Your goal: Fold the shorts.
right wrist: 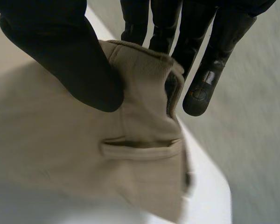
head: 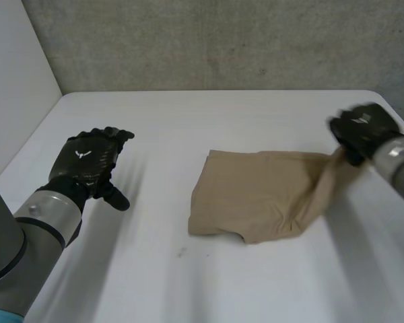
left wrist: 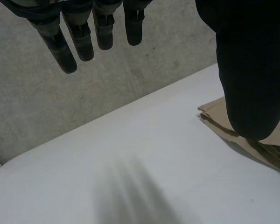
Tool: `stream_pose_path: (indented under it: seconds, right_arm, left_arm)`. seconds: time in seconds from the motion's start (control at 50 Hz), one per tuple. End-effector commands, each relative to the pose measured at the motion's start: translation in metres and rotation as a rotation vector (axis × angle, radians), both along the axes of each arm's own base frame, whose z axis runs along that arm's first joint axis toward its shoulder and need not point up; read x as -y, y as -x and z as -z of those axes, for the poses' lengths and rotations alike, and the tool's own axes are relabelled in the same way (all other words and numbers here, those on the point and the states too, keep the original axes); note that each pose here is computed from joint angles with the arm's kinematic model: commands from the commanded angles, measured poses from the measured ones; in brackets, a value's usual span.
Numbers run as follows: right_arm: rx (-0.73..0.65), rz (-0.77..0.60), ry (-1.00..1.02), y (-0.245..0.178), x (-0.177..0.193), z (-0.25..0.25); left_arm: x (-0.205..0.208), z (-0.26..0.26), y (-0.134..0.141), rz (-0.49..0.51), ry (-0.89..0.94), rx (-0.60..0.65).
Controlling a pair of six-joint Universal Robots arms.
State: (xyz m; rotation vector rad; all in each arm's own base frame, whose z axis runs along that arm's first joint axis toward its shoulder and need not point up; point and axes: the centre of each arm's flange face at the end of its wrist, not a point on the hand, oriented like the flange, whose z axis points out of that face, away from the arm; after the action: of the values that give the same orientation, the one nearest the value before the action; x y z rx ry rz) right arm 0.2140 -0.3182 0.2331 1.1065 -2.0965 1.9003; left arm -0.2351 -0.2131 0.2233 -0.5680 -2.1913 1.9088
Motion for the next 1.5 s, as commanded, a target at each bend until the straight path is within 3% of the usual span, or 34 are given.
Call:
stream_pose_path:
  seconds: [0.02,0.12,0.24,0.32,0.48,0.58,0.66,0.78,0.9,0.98,1.26,1.32,1.5]
  right_arm:
    - [0.056,-0.352,0.037,-0.112,-0.053,0.003]
    - [0.048,-0.628,-0.088,-0.160,-0.103,0.050]
    - [0.038,-0.700,-0.186,-0.165,-0.116,0.077]
    - [0.064,-0.663,-0.173,-0.161,-0.113,0.059]
    - [0.383,-0.420,-0.209,-0.124,-0.072,-0.006]
    - [0.537,-0.334,-0.270,-0.109,-0.058,-0.020]
    - [0.511,-0.255,-0.335,-0.102,-0.046,0.001]
    - [0.404,-0.147,-0.397,-0.094,-0.031,0.034]
    - [0.241,-0.050,-0.394,-0.082,-0.016,0.071]
    - [0.210,-0.021,-0.395,-0.075,-0.012,0.079]
    - [0.115,-0.039,-0.387,-0.073,-0.014,0.088]
    - [0.128,-0.050,-0.359,-0.075,-0.014,0.075]
    - [0.356,-0.039,-0.009,-0.065,-0.019,-0.048]
  left_arm:
    - [-0.005,0.000,-0.001,0.002,0.001,0.000]
    - [-0.006,0.000,-0.001,0.005,0.001,0.000]
    - [-0.006,0.000,-0.001,0.008,0.000,-0.001]
    - [-0.002,-0.002,0.000,0.007,0.011,-0.004]
    - [0.020,-0.024,0.018,0.030,0.102,-0.044]
    - [0.026,-0.029,0.071,0.153,0.127,-0.073]
    - [0.023,-0.009,0.113,0.242,0.069,-0.048]
    - [0.037,0.036,0.137,0.263,-0.052,0.022]
    - [0.048,0.080,0.138,0.221,-0.136,0.091]
    - [0.051,0.096,0.130,0.186,-0.173,0.125]
    - [0.053,0.097,0.115,0.170,-0.224,0.195]
    - [0.050,0.086,0.117,0.180,-0.201,0.185]
    - [0.032,-0.028,0.104,0.166,-0.015,0.050]
